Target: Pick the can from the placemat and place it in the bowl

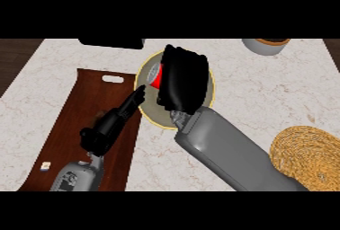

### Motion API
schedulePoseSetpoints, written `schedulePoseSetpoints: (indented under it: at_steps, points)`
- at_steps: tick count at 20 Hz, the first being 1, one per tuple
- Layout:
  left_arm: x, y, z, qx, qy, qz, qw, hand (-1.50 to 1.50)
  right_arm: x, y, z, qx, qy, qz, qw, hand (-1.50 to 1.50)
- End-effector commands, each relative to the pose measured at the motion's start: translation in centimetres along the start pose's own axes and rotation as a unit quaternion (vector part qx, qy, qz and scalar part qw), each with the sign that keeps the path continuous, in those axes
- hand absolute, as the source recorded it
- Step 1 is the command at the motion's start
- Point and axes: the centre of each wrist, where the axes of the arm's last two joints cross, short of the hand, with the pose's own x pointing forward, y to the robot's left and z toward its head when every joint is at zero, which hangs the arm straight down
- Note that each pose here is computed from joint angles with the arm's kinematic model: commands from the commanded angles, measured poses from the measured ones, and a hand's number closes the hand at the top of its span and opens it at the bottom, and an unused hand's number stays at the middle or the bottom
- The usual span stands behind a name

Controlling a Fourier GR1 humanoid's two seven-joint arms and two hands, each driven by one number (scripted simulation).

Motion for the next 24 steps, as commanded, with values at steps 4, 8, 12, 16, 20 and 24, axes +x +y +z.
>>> schedulePoseSetpoints:
  at_steps: [4, 8, 12, 16, 20, 24]
  points:
    - [-0.4, -0.1, 1.4, 0.019, 0.002, -0.002, 0.9998, 0.0, 3.0, 0.1, 0.0, -0.04, 0.093, -0.008, 0.995, 1.5]
    - [-0.1, 0.3, 2.1, 0.027, 0.001, -0.004, 0.9996, 0.0, 2.5, 2.2, -1.7, -0.07, 0.101, 0.048, 0.991, 1.5]
    - [-0.4, 1.4, 0.8, 0.039, -0.001, 0.0, 0.9992, 0.0, 1.8, 3.5, -2.2, -0.106, 0.099, 0.072, 0.987, 1.5]
    - [-1.7, 2.1, 2.2, 0.039, 0.008, -0.003, 0.9992, 0.0, -0.1, 4.9, -3.3, -0.075, 0.113, 0.087, 0.987, 1.5]
    - [0.6, 1.2, 1.7, 0.049, -0.005, 0.005, 0.9988, 0.0, -4.2, 6.8, -4.7, 0.076, 0.189, 0.067, 0.977, 1.5]
    - [0.5, 1.8, 1.5, 0.034, 0.007, 0.003, 0.9994, 0.0, -4.9, 6.8, -5.6, 0.121, 0.201, -0.02, 0.972, -1.5]
